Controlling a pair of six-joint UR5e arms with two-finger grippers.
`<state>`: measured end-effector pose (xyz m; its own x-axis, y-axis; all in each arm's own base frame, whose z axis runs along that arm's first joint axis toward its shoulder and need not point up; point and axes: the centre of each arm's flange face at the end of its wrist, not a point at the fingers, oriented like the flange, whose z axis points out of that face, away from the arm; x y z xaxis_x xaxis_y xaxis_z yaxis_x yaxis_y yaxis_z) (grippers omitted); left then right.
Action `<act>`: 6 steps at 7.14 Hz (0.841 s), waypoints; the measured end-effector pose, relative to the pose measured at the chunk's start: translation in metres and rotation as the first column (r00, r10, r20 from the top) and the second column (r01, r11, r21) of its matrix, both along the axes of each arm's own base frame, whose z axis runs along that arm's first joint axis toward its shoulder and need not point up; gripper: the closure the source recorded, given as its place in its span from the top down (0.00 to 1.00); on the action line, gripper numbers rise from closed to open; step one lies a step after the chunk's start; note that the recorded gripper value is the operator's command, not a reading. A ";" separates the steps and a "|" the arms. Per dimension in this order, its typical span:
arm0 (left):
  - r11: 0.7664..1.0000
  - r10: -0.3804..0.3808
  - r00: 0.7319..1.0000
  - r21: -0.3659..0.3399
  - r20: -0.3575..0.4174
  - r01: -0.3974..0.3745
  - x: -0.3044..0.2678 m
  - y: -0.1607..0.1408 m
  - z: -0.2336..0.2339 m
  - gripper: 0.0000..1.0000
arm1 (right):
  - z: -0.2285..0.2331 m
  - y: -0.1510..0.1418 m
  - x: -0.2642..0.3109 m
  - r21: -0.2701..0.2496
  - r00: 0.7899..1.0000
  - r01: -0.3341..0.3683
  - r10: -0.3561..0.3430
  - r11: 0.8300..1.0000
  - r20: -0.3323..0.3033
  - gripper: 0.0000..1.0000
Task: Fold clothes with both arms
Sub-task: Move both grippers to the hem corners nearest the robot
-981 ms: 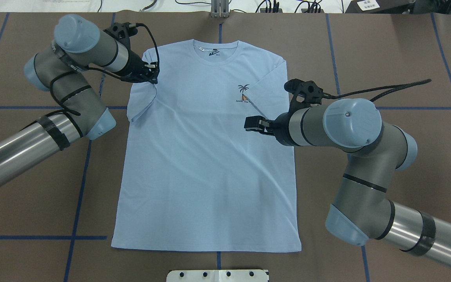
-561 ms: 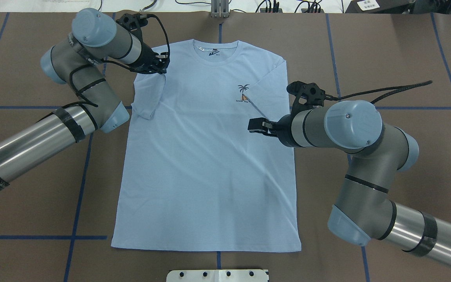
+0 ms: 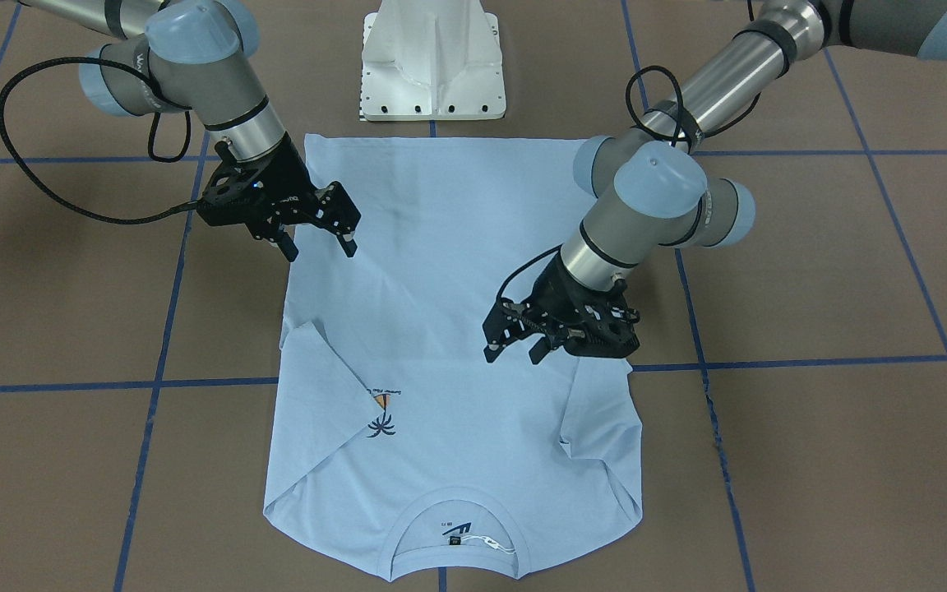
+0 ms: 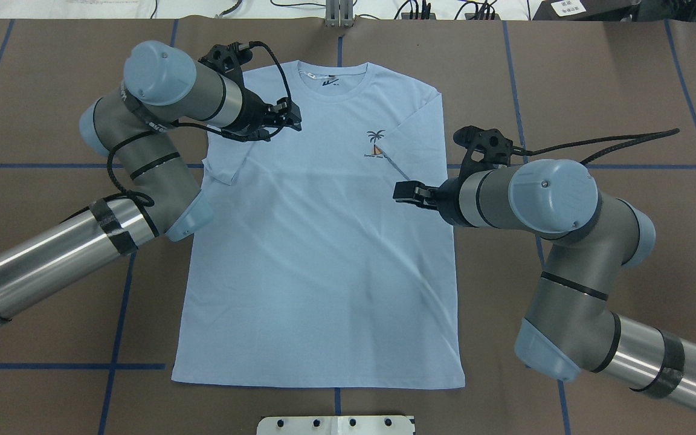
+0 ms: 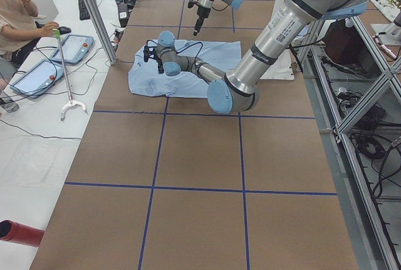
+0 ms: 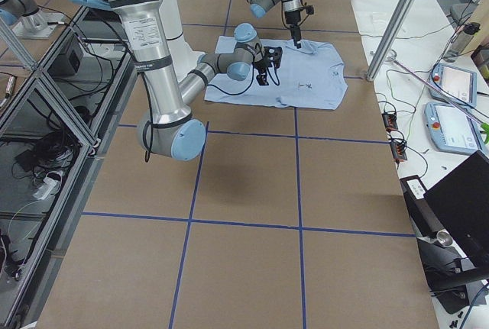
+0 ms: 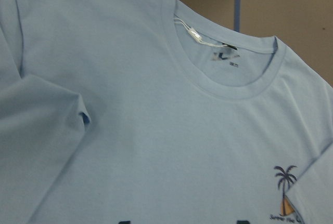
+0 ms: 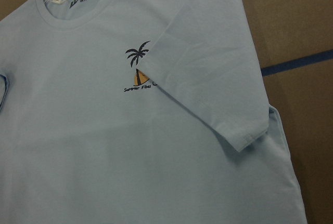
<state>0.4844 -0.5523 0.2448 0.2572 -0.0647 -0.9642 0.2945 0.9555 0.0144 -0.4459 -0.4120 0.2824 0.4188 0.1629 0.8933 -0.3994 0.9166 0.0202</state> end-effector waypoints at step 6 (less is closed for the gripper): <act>0.996 0.084 0.994 -0.005 -0.072 -0.084 -0.062 0.120 0.028 0.81 | -0.003 0.199 -0.045 -0.271 0.996 -0.086 0.073 0.959 -0.058 0.87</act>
